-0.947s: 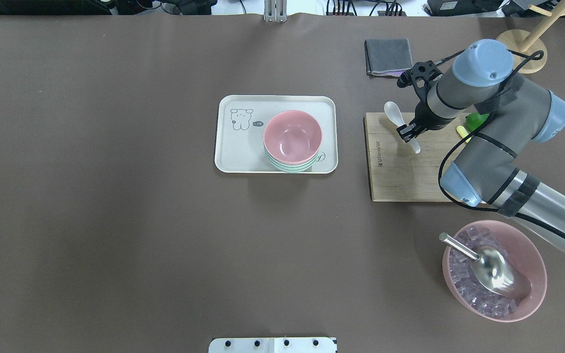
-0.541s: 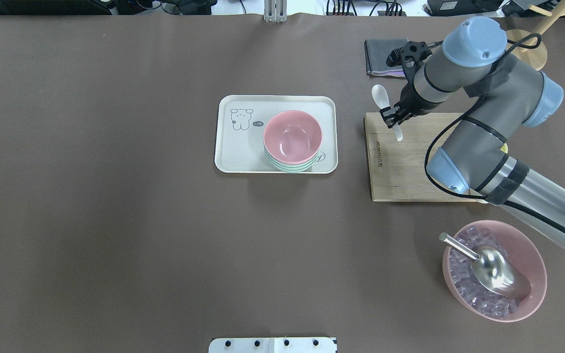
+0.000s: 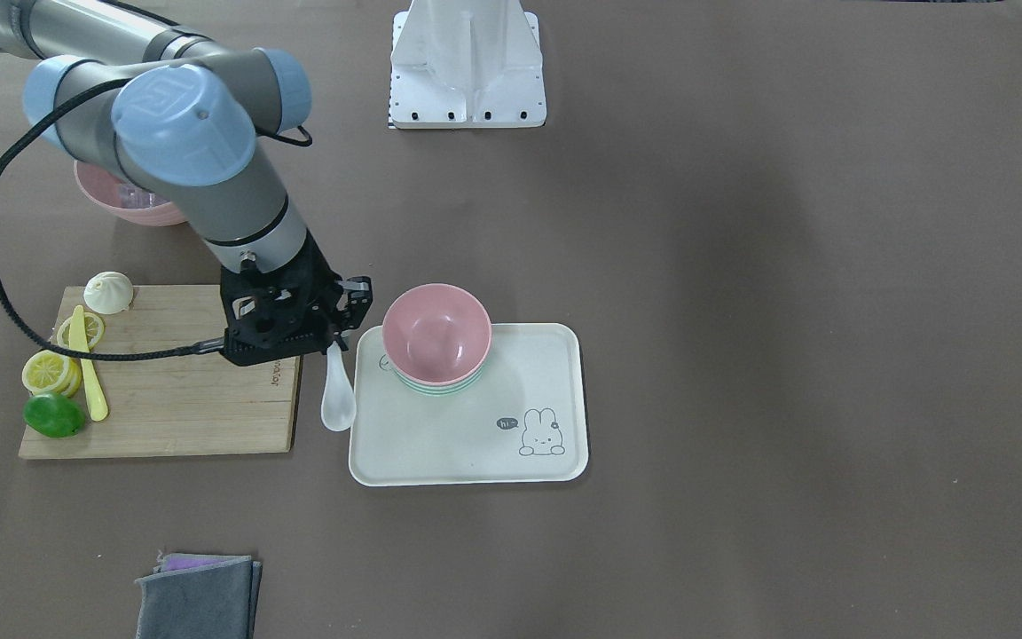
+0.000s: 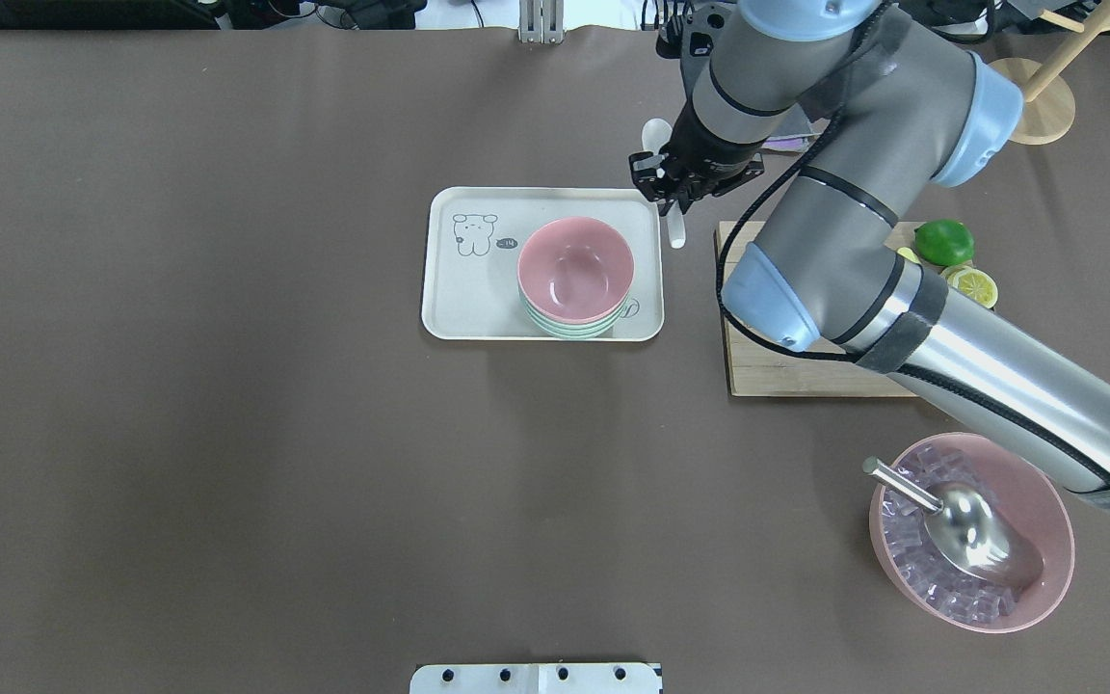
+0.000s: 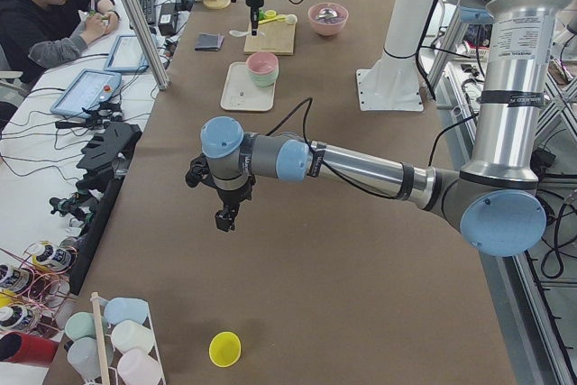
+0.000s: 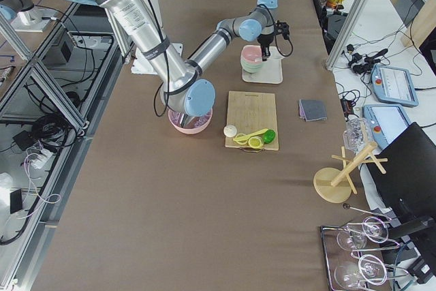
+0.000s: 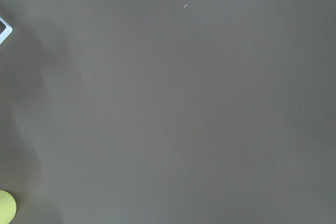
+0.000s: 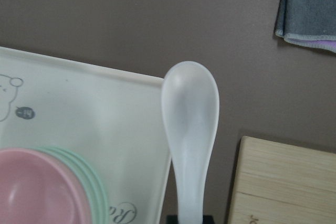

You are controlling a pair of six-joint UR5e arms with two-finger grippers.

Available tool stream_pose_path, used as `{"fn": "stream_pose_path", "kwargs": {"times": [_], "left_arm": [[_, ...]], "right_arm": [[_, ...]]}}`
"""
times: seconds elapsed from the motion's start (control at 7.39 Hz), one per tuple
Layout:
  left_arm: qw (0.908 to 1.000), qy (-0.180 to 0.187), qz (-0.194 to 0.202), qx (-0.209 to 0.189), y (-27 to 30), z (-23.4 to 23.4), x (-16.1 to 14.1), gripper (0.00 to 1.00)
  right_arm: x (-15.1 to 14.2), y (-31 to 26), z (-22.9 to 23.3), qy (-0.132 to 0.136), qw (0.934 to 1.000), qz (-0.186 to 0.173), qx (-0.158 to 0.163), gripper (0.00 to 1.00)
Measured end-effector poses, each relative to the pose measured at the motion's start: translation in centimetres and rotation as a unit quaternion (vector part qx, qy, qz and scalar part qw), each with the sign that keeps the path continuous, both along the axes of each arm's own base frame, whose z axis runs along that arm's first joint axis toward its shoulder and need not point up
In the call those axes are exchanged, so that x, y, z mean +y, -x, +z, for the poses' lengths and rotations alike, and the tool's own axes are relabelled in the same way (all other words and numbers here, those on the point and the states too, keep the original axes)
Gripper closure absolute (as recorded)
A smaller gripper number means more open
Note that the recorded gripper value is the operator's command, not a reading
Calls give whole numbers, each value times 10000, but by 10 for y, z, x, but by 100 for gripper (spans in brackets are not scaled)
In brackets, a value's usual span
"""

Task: Stack pink bowl on green and place spoon
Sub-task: 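Lift the white spoon with the right gripper and carry it over the pink bowl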

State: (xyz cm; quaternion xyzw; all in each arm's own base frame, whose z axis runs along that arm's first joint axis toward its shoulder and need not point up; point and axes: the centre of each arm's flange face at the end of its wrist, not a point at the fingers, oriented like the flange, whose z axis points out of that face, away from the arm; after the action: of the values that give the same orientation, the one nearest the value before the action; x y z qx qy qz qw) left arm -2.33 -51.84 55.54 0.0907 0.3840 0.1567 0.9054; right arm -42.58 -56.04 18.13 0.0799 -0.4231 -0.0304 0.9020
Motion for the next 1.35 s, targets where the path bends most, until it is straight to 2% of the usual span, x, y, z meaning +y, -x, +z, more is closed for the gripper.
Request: {"fn": "stream_pose_path", "kwargs": {"times": [0.27, 0.68, 1.35], "left_arm": [[10000, 23, -1, 4, 0, 2, 0, 2], [10000, 40, 5, 5, -1, 4, 0, 2], [10000, 62, -2, 4, -1, 5, -1, 2]], "right_arm": [[24, 46, -39, 124, 9998, 113, 124, 100], [40, 110, -39, 217, 9985, 86, 501, 100], [47, 121, -26, 364, 9967, 15, 725, 100]]}}
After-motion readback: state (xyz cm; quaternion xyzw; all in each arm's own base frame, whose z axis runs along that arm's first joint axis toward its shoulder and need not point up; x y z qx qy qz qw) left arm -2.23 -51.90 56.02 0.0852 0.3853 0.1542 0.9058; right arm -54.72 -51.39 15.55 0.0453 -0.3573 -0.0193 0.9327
